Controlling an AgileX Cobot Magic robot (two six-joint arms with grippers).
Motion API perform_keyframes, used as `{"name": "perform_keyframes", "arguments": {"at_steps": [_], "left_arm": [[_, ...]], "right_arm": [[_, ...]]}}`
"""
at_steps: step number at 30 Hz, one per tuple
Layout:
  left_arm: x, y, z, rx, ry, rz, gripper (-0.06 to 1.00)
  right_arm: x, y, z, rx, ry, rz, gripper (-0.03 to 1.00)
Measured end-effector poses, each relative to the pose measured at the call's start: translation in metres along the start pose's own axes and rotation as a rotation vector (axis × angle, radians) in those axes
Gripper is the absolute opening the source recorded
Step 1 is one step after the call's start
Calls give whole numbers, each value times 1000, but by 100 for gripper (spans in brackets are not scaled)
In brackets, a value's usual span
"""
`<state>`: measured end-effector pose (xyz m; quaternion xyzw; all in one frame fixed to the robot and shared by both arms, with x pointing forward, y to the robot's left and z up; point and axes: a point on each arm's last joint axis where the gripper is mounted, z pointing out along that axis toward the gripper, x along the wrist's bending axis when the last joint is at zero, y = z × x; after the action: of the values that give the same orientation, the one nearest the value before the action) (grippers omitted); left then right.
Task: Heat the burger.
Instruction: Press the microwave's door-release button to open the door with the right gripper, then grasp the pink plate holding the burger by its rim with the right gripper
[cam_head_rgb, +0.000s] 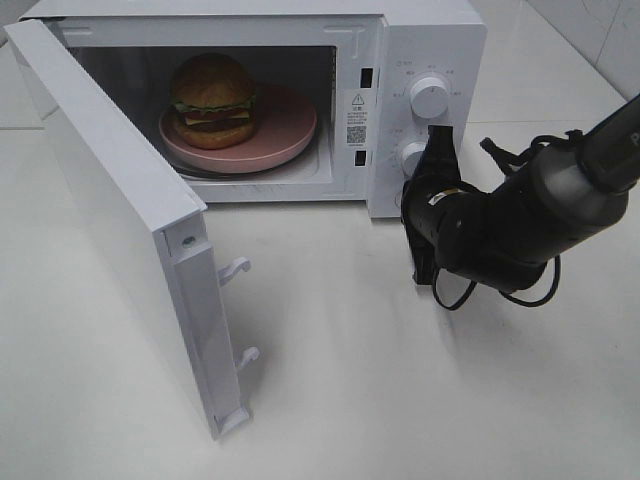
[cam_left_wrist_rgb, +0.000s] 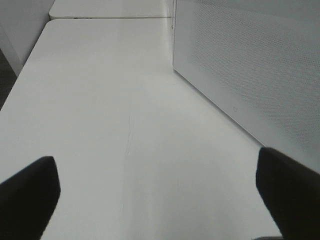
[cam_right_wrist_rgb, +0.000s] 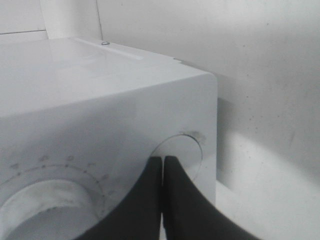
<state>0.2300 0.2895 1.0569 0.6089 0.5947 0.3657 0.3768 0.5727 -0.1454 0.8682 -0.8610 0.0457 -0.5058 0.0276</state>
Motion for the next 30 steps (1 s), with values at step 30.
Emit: {"name": "perform_keyframes", "arguments": {"at_steps": [30], "left_arm": [[0,0,0,0,0,0,99]], "right_arm": [[25,19,-99,332,-203,-727,2]]}}
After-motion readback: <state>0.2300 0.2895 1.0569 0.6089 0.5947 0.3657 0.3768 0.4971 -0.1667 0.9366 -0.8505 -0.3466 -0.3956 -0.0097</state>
